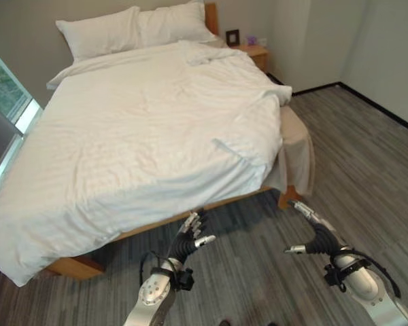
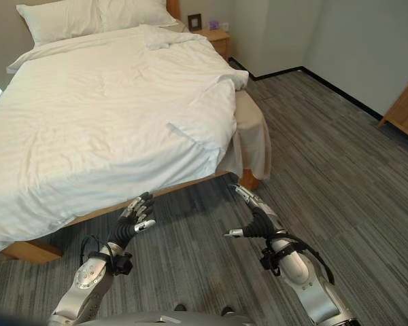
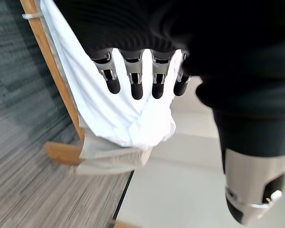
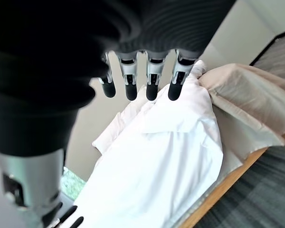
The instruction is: Making the bed.
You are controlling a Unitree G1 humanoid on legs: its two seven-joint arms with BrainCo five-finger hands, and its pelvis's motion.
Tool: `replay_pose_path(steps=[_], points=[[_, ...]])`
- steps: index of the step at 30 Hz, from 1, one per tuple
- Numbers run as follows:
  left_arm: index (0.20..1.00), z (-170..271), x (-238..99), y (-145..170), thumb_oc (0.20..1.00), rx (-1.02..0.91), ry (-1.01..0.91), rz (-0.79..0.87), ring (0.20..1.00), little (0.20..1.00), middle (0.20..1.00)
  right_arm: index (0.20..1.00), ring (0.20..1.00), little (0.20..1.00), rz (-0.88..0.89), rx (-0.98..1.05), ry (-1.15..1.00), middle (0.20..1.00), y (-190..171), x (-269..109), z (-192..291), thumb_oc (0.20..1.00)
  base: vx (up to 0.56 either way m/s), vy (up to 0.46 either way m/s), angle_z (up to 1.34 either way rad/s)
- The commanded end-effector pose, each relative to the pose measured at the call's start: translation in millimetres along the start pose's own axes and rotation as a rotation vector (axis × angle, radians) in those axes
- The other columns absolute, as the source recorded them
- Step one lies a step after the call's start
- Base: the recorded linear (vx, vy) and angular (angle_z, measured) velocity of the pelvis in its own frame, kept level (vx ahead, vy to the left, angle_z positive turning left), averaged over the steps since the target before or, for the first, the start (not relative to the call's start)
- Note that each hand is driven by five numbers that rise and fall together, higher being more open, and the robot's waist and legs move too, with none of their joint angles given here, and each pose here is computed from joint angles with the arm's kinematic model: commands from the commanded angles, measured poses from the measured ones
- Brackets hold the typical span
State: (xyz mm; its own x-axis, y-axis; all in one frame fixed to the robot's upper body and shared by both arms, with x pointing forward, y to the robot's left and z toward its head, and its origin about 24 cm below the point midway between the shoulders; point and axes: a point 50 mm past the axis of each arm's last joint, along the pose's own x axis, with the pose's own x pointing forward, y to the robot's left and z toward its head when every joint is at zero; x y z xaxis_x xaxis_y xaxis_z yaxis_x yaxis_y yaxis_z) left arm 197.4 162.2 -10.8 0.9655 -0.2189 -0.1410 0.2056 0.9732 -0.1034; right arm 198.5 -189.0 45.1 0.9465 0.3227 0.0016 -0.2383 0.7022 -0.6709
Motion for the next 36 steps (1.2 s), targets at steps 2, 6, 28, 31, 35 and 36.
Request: replay_pose_path(steps=[2, 6, 28, 31, 35, 36], points=[[1.000, 28, 14, 5, 1.000, 0.113, -0.138, -0.006, 1.000, 1.000, 1.000, 1.000, 1.000, 1.000, -0.083, 0.088, -0.013, 1.000, -5, 8, 2, 1.000, 0.00, -0.016, 0.01], [1.000, 23, 15, 10, 1.000, 0.093, -0.111, 0.047, 1.000, 1.000, 1.000, 1.000, 1.000, 1.000, -0.093, 0.042, -0.016, 1.000, -8, 17, 4, 1.000, -0.06, -0.075, 0.00], [1.000, 5, 18, -1, 1.000, 0.106, -0.042, 0.060, 1.000, 1.000, 1.000, 1.000, 1.000, 1.000, -0.048, 0.040, -0.081, 1.000, -12, 35, 15, 1.000, 0.20, -0.111, -0.36], [1.000, 7, 19, -2, 1.000, 0.106, -0.047, 0.046, 1.000, 1.000, 1.000, 1.000, 1.000, 1.000, -0.048, 0.045, -0.084, 1.000, -8, 37, 16, 1.000, 0.36, -0.006, -0.26], [1.000, 17, 27, 0, 1.000, 0.166, -0.069, 0.022, 1.000, 1.000, 1.000, 1.000, 1.000, 1.000, -0.043, 0.004, -0.135, 1.000, -10, 45, 27, 1.000, 0.27, 0.025, -0.05], [1.000, 21, 30, 1, 1.000, 0.179, -0.081, 0.025, 1.000, 1.000, 1.000, 1.000, 1.000, 1.000, -0.036, 0.003, -0.136, 1.000, -7, 46, 27, 1.000, 0.36, -0.013, 0.40]])
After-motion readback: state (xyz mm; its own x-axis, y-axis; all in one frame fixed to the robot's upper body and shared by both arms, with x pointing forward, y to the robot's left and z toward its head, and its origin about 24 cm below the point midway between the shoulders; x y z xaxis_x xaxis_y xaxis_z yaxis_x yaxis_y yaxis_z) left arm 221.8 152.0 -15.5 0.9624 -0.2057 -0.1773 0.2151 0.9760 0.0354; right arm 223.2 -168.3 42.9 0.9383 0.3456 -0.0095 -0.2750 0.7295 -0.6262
